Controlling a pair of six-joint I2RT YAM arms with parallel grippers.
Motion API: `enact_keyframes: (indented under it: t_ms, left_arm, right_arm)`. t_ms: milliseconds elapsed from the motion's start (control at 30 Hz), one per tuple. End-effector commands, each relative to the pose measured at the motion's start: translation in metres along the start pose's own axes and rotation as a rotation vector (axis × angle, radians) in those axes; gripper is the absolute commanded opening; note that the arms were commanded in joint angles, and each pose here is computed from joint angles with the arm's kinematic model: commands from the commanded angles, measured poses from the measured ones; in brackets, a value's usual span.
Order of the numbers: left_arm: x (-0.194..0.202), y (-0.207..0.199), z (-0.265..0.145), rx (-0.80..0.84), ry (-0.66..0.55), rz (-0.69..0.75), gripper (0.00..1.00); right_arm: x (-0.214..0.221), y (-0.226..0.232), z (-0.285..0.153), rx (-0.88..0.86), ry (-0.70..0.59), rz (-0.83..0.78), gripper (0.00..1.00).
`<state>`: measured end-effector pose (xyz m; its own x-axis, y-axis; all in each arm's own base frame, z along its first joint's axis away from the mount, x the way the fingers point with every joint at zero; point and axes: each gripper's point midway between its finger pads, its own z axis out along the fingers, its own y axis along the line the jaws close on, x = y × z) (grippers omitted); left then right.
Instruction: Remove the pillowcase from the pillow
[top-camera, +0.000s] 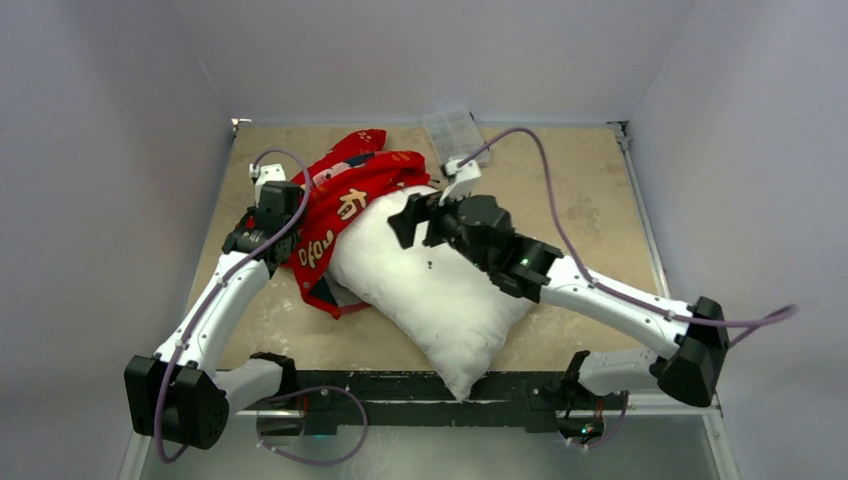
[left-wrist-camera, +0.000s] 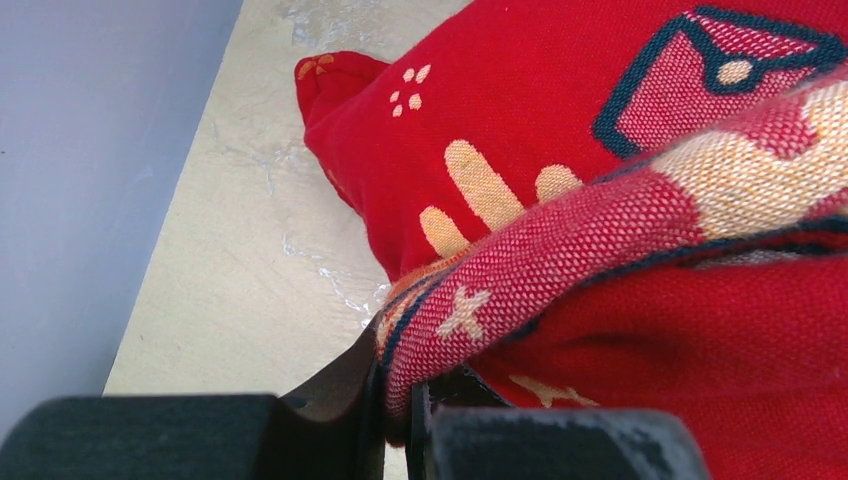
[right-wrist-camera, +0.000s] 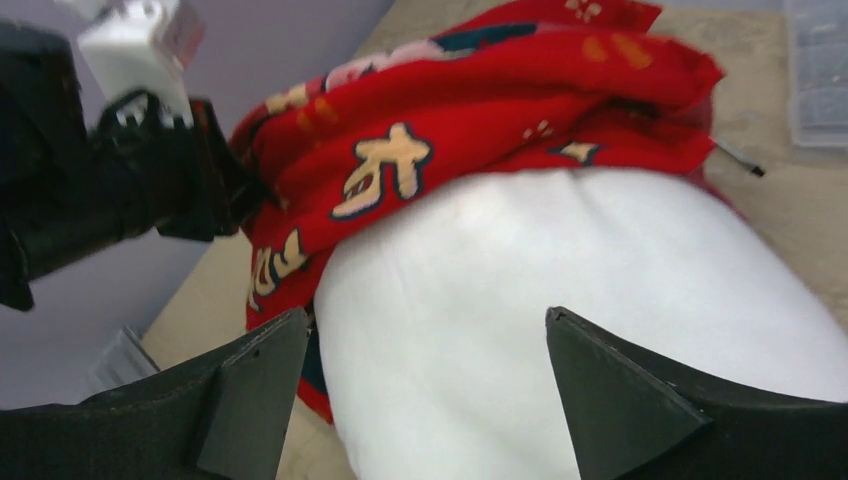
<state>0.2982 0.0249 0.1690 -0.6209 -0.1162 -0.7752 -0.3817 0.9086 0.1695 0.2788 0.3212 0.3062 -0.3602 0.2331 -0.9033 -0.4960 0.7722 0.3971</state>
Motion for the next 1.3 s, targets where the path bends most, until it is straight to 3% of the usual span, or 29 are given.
enact_keyframes:
  t_ms: [0,100,267,733,800,833,967,1000,1100,1267]
  left_arm:
    - [-0.012,0.002,-0.002,0.005,-0.054,-0.024,0.0]
    - [-0.011,0.0,-0.001,0.013,-0.048,-0.022,0.0]
    - [-0.009,-0.002,0.001,0.02,-0.036,-0.016,0.0]
    - [-0.008,-0.002,0.003,0.014,-0.032,-0.012,0.0]
    - [-0.008,-0.001,0.003,0.01,-0.032,-0.012,0.0]
    - [-0.008,-0.001,0.002,0.009,-0.032,-0.011,0.0]
    - [-0.008,0.001,0.002,0.0,-0.036,-0.013,0.0]
    - [-0.008,0.002,0.002,-0.005,-0.035,-0.012,0.0]
    - [-0.007,0.007,0.003,-0.039,-0.031,-0.013,0.0]
    - [-0.004,0.026,0.003,-0.154,-0.022,-0.021,0.0]
  right_arm:
    - [0.035,0.024,0.008,0.034,0.079,-0.115,0.92]
    - [0.061,0.045,0.01,0.025,0.125,-0.185,0.98]
    - [0.107,0.055,0.016,0.083,0.2,-0.286,0.99]
    - [0.232,-0.033,0.053,0.558,0.335,-0.494,0.97]
    - [0.241,-0.037,0.056,0.568,0.342,-0.505,0.85]
    - [0.244,-0.037,0.057,0.564,0.344,-0.504,0.73]
    - [0.233,-0.027,0.058,0.502,0.327,-0.465,0.06]
    - [0.224,-0.026,0.059,0.493,0.313,-0.442,0.0]
    - [0.182,-0.024,0.056,0.474,0.251,-0.356,0.0]
    - [0.064,-0.026,0.031,0.406,0.048,-0.164,0.0]
